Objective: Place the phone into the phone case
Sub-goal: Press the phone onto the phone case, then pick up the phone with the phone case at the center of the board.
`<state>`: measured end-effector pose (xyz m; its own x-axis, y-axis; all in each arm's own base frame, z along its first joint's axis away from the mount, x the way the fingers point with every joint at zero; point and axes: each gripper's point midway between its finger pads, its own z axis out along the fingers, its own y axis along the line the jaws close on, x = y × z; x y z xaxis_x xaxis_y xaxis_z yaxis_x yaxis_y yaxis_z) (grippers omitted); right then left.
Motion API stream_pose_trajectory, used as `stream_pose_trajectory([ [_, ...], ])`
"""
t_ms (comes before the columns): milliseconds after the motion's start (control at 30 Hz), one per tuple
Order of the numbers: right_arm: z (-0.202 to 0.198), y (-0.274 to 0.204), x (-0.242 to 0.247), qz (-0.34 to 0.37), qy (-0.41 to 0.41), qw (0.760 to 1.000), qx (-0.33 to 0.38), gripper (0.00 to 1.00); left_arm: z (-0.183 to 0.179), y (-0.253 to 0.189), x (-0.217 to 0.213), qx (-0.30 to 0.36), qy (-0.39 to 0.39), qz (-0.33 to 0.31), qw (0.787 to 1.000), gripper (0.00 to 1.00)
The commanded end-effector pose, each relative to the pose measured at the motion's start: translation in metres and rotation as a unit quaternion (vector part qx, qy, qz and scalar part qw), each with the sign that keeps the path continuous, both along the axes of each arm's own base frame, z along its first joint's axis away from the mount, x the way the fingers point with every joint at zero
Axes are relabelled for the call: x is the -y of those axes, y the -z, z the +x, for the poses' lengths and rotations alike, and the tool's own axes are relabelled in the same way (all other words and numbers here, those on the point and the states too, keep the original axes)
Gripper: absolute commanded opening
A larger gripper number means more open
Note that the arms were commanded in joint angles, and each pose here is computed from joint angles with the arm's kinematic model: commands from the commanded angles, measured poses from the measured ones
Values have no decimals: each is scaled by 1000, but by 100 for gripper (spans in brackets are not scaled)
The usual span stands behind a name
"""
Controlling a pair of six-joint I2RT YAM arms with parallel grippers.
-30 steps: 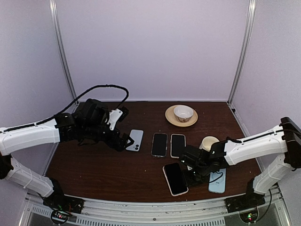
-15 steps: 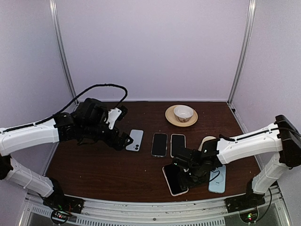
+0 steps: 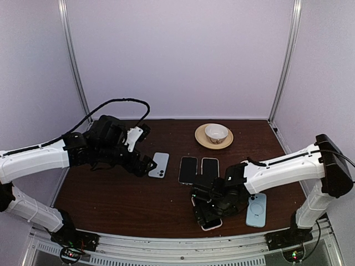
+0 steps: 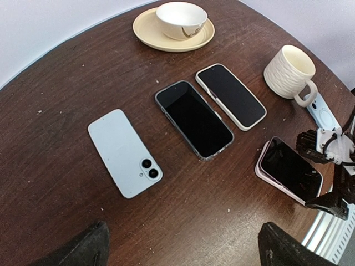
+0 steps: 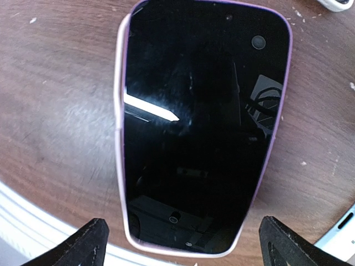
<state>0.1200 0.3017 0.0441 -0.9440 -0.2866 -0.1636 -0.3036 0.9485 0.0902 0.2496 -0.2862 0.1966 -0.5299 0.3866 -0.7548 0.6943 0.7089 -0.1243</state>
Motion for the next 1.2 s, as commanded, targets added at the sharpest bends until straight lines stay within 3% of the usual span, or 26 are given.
stream_pose_trajectory([
  [0, 11, 7, -7, 5, 28, 999, 24, 99, 2, -18, 3, 19, 8, -23, 1000, 97],
  [433, 3, 35, 13, -78, 26, 996, 24, 96, 2, -17, 4, 17, 10, -22, 1000, 98],
  [1167, 1, 18, -8, -20, 4, 999, 32, 32, 1, -18, 4, 18, 11, -23, 1000, 98],
])
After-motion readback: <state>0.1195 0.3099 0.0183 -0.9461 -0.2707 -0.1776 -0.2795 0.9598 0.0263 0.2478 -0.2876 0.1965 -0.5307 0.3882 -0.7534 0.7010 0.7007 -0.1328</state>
